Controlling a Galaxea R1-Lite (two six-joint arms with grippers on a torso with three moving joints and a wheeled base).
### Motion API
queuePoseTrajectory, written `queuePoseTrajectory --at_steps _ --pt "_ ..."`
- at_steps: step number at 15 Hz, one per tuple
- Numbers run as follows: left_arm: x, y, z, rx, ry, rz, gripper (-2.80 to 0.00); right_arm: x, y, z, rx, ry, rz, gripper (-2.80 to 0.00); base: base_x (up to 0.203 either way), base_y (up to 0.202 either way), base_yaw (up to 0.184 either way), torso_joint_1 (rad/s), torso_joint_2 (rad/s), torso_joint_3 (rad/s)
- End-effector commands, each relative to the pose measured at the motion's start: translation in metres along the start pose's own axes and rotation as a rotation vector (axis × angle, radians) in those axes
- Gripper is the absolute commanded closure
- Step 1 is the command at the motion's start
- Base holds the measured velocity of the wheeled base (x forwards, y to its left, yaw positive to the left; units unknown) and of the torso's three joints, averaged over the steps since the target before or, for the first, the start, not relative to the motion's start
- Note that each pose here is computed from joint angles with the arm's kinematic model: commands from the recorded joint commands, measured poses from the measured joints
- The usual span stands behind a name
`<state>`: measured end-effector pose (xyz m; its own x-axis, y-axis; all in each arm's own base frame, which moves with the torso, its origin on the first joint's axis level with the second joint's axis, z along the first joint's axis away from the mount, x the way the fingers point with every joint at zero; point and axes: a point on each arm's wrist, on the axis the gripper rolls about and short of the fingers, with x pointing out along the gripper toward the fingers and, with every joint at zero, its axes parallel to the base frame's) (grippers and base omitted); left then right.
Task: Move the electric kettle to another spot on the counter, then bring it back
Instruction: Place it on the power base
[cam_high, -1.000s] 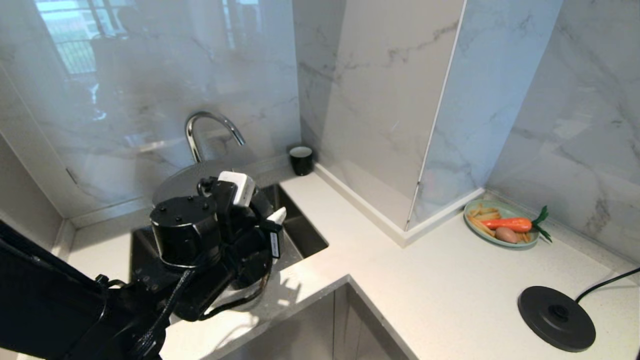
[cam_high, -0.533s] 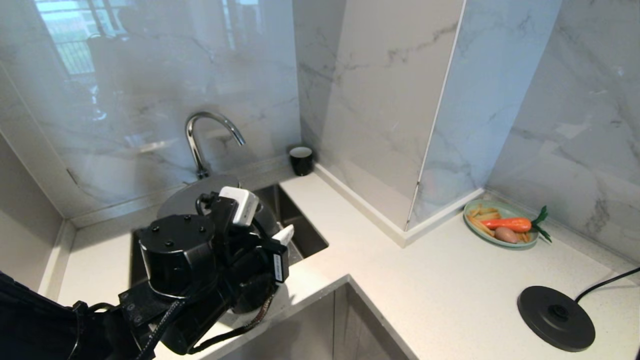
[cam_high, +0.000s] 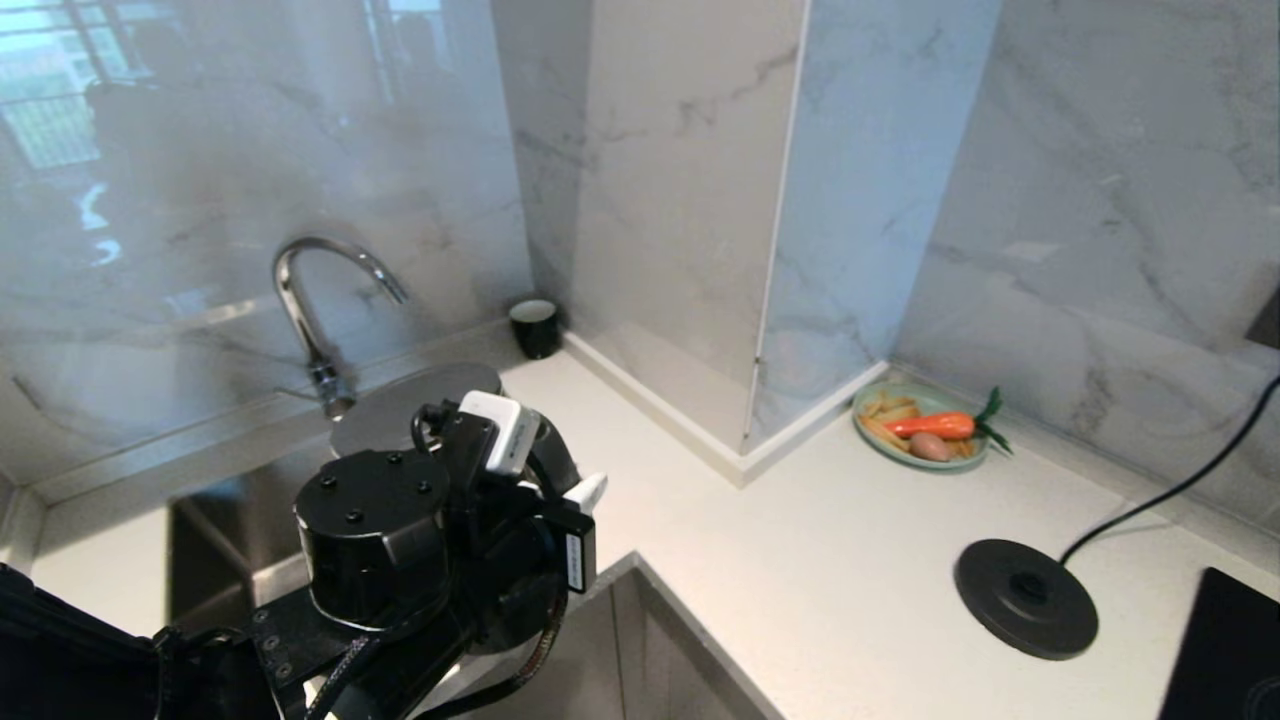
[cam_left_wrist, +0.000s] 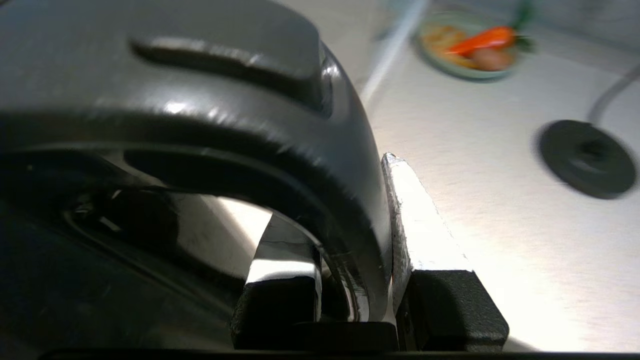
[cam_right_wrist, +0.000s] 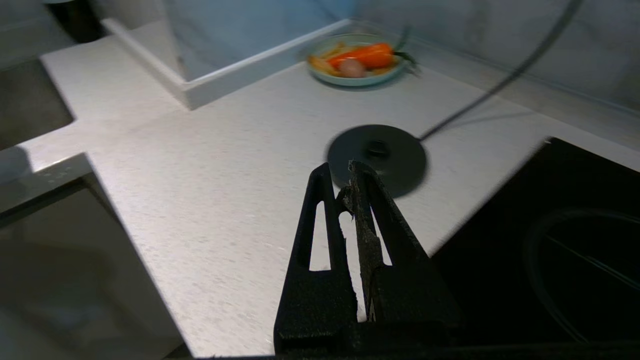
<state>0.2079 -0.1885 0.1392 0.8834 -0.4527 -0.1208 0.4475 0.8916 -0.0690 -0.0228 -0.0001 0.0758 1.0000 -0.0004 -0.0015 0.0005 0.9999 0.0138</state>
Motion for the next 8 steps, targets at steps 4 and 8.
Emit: queuePoseTrajectory --at_steps 4,8 --pt "0.0013 0.0001 0.0036 -0.006 -0.019 0.004 0.00 0.0001 0.0000 -0.0002 0.000 0.000 0.000 0.00 0.003 0.009 -0.175 0.002 0.00 0.002" --pt "0.0009 0.0002 0.0036 -0.006 -0.018 0.004 0.00 0.0000 0.0000 0.0000 0.000 -0.001 0.000 0.00 0.004 0.009 -0.175 0.001 0.00 0.006"
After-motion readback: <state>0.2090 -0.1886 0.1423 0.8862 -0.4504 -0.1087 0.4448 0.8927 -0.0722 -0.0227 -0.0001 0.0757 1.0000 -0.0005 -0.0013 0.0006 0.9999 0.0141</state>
